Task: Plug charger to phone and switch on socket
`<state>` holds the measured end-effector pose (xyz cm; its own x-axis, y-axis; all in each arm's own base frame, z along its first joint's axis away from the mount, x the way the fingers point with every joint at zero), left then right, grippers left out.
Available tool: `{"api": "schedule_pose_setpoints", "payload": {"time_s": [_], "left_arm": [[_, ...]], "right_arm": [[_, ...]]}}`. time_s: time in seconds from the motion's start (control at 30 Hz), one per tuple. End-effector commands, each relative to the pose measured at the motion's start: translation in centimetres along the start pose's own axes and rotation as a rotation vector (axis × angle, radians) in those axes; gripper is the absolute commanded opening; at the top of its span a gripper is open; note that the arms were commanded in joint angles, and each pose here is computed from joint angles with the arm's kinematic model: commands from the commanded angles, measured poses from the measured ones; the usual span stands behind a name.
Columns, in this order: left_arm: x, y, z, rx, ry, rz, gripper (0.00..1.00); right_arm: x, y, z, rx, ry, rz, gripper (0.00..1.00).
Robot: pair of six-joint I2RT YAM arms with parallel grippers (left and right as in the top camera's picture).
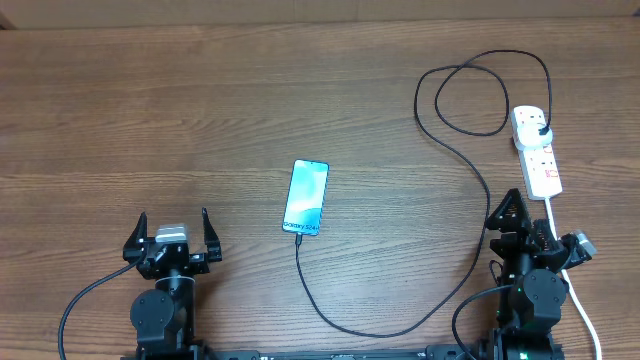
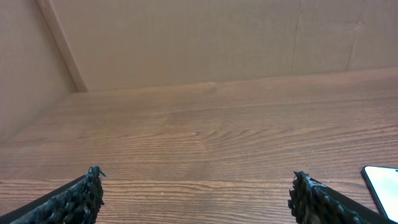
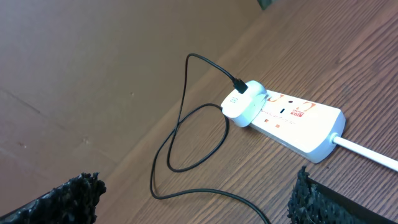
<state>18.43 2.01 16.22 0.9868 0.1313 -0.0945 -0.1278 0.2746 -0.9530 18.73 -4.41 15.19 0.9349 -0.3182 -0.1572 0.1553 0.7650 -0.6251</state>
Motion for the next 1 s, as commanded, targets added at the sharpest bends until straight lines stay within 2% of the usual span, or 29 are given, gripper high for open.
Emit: {"api": "schedule_pose_setpoints", "payload": {"time_s": [0.0, 0.37, 0.53, 0.87, 0.97], "left_arm": [[0.0, 0.0, 0.0, 0.02, 0.0, -0.008, 1.0], [0.0, 0.0, 0.0, 0.02, 0.0, -0.008, 1.0], [0.0, 0.0, 0.0, 0.02, 0.0, -0.008, 0.99], [0.0, 0.0, 0.0, 0.02, 0.0, -0.008, 1.0], [0.0, 0.0, 0.0, 0.02, 0.0, -0.008, 1.0]], "right_arm": [[0.0, 0.2, -0.1, -0.001, -0.002, 0.001, 1.0], [-0.4, -0.5, 0.6, 0.012, -0.047, -0.032, 1.0], [-1.1, -1.7, 2.0, 0.039, -0.14, -0.103, 1.0], [-1.1, -1.5, 1.7, 0.036, -0.132, -0.093, 1.0], [-1.1, -1.5, 1.7, -0.019, -0.128, -0.097, 1.0]]}}
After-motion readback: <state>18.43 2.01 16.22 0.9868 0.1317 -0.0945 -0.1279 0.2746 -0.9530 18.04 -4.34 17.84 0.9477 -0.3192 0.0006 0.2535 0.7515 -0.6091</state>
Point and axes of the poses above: each gripper's point midway between its finger pads, its own x axis out along the fingers, its own z axis along the line the jaws close on, y = z × x, the point moved 6 cm from there along -x, back along the fingers, and after that the axes turned 10 degrees about x, right-handed, at the moved point
